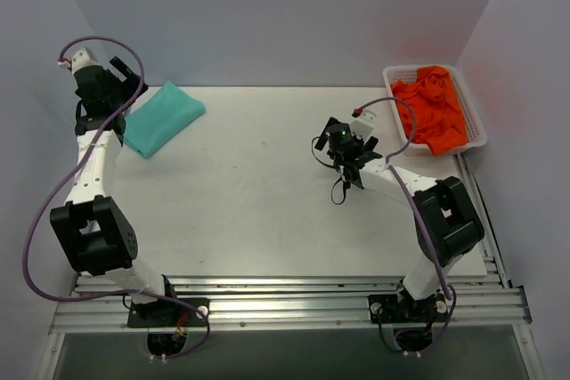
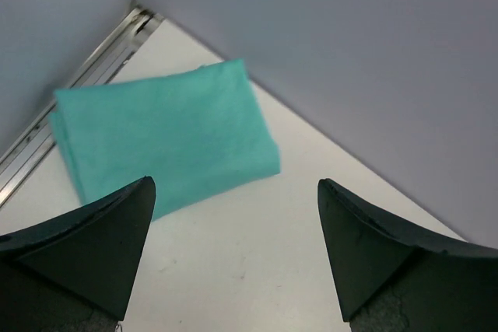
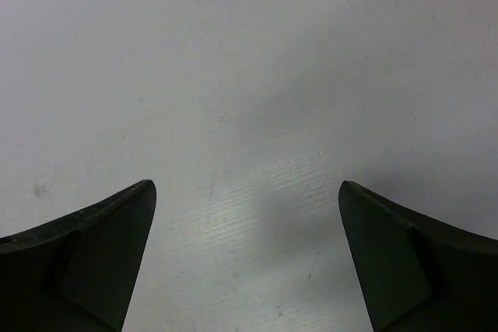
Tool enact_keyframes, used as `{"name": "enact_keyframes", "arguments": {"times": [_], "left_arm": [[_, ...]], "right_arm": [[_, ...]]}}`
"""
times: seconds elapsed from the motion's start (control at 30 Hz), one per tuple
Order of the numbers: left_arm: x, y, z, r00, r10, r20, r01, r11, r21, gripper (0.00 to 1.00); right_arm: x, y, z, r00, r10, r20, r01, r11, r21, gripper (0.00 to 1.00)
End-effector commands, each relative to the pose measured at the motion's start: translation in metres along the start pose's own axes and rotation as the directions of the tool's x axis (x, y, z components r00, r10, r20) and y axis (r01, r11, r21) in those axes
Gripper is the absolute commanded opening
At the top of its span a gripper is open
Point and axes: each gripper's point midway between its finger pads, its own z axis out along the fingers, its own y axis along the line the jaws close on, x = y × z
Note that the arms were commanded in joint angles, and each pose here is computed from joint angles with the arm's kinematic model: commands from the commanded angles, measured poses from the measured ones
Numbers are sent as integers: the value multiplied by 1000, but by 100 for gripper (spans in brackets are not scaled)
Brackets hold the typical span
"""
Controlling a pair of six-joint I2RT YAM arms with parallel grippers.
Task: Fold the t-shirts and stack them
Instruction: Neatly place the folded tshirt to the corner
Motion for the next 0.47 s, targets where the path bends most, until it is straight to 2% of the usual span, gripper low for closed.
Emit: {"name": "enact_keyframes", "arguments": {"times": [0.0,0.17,0.33,0.43], "left_arm": [[-12,-60,-17,993,81,88,-99,967,233,94],[-4,-88,-32,986,99,132,-135,946,296,94],[-5,-84,-41,979,124,159,-163,951,262,94],[0,-101,-45,978,134,161,-177,939,295,94]], "right_arm": [[-22,28,-17,998,5,66,-4,1000,-20,100],[-14,40,-40,996,-46,70,46,999,-1,100],[-8,33,-59,997,-58,54,58,998,4,100],[-10,27,-80,995,-65,79,65,998,4,100]]}}
